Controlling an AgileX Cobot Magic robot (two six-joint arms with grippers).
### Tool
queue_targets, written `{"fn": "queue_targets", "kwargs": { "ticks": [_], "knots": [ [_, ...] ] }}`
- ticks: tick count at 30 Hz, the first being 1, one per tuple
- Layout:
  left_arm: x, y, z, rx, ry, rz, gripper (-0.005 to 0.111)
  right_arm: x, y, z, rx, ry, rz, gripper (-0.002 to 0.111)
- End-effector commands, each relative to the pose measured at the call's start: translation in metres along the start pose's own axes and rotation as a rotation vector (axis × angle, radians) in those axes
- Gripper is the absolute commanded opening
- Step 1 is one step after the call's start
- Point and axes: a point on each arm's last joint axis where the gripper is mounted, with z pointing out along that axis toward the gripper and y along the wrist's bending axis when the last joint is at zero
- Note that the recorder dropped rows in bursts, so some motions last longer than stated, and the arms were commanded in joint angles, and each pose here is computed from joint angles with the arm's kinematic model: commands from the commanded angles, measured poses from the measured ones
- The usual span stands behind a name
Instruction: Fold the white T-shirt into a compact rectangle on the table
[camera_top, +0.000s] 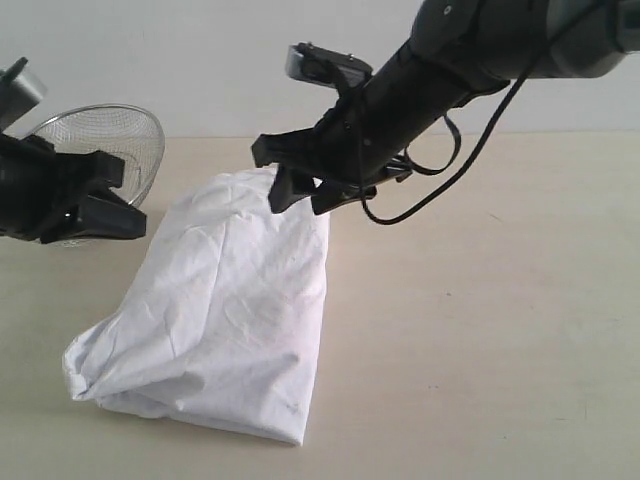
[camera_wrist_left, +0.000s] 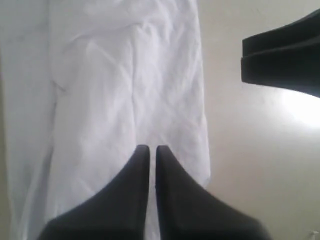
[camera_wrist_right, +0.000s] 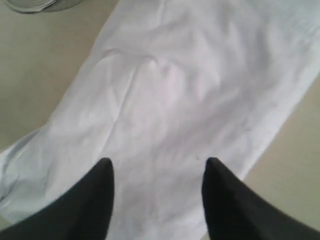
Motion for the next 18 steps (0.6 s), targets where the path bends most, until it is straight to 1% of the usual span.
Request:
{"fn": "queue_targets", "kwargs": {
  "ticks": [1,3,5,8,11,13,15,16,18],
  "knots": [
    [-0.014,-0.009,0.028,0.061,0.045,0.035,0.005,-0.002,-0.014,-0.011,0.02,-0.001,0.009,0.018],
    [-0.023,-0.011,0.044,0.065,0.059,0.049,0.005,-0.001,-0.016,-0.011,0.041,0.004,-0.013,0.001],
    [-0.032,-0.008,0.055,0.048,0.049,0.021,0.005,-0.001,-0.016,-0.011,0.043,0.003,-0.018,0.001],
    [-0.042,0.001,0.07,0.027,0.041,-0.023,0.005,-0.001,-0.016,-0.011,0.043,0.003,-0.034,0.009],
    [-0.05,0.006,0.082,0.032,0.057,-0.067,0.005,-0.001,-0.017,-0.009,0.043,0.007,-0.054,0.023],
    [-0.055,0.01,0.088,0.021,0.047,-0.069,0.01,0.0,-0.019,-0.005,0.042,0.022,-0.061,0.033],
    [-0.062,0.019,0.089,0.011,0.032,-0.08,0.021,0.002,-0.02,-0.002,0.041,0.036,-0.065,0.041],
    [-0.064,0.023,0.088,0.006,0.026,-0.092,0.028,0.003,-0.022,0.001,0.04,0.048,-0.071,0.043],
    [-0.068,0.034,0.087,-0.009,0.011,-0.119,0.045,0.005,-0.023,0.003,0.039,0.06,-0.077,0.045]
  ]
}}
